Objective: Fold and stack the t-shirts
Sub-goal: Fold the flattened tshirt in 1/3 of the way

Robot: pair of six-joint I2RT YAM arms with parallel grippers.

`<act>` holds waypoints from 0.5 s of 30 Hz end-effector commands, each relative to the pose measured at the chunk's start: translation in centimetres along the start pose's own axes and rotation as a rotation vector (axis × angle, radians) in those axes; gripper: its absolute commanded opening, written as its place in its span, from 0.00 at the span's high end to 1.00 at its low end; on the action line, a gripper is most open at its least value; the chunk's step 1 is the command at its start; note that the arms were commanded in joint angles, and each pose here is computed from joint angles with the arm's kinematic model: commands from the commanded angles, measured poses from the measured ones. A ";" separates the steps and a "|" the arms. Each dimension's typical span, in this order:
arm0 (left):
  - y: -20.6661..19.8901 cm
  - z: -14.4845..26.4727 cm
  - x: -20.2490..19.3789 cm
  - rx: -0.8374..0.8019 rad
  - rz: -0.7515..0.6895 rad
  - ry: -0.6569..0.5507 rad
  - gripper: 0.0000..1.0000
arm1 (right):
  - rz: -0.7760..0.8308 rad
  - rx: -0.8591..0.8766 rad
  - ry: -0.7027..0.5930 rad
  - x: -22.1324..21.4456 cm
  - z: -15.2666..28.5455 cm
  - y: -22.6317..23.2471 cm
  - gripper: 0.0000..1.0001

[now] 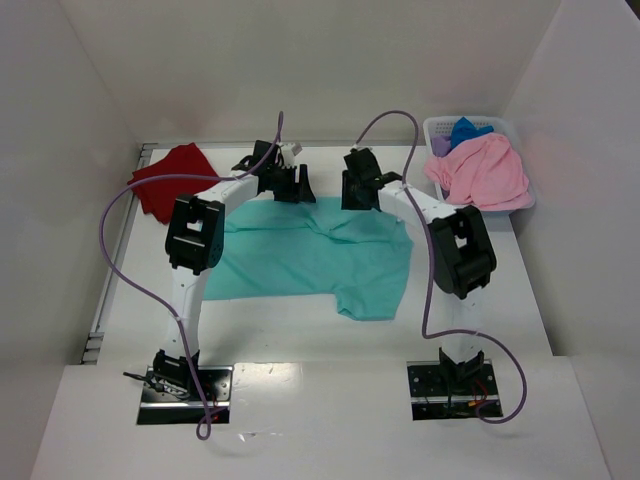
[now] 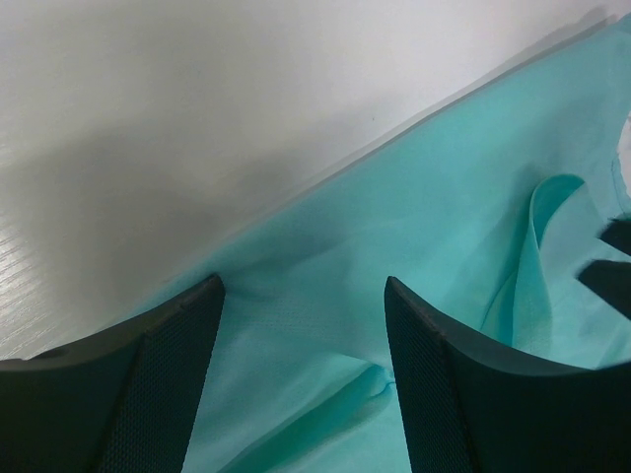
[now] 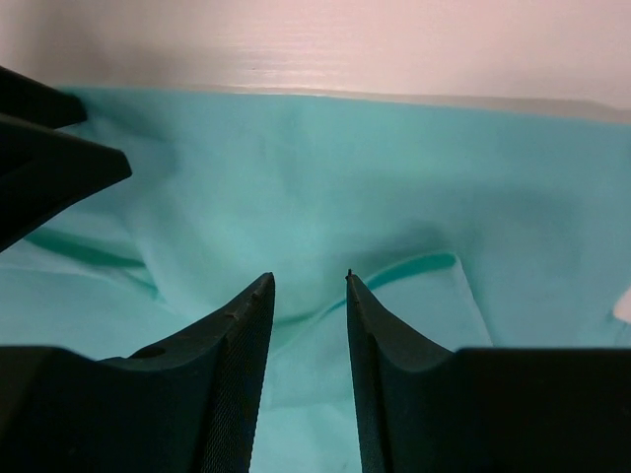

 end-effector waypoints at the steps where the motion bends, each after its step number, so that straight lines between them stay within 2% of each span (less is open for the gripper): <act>1: 4.1 -1.4 -2.8 0.105 0.038 0.090 0.25 | 0.059 0.003 -0.040 1.2 -2.0 0.6 0.59; 9: 4.5 -1.2 -2.6 0.109 0.045 0.085 0.25 | 0.096 0.044 0.023 -0.4 -3.3 1.0 0.66; 10: 4.5 -1.2 -2.6 0.109 0.045 0.085 0.25 | 0.098 0.051 0.036 -0.6 -3.3 1.1 0.72; 15: 4.5 -1.2 -2.8 0.112 0.049 0.092 0.25 | 0.105 0.041 0.092 -2.0 -2.3 0.6 0.84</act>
Point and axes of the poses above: each gripper's point midway between its finger pads, its own z axis back along the fingers, its own y axis along the line the jaws close on, x = y × z, the point moved 5 cm from there along z, back along the fingers, and after that the axes turned 11 degrees about z, right-handed, at the moved point
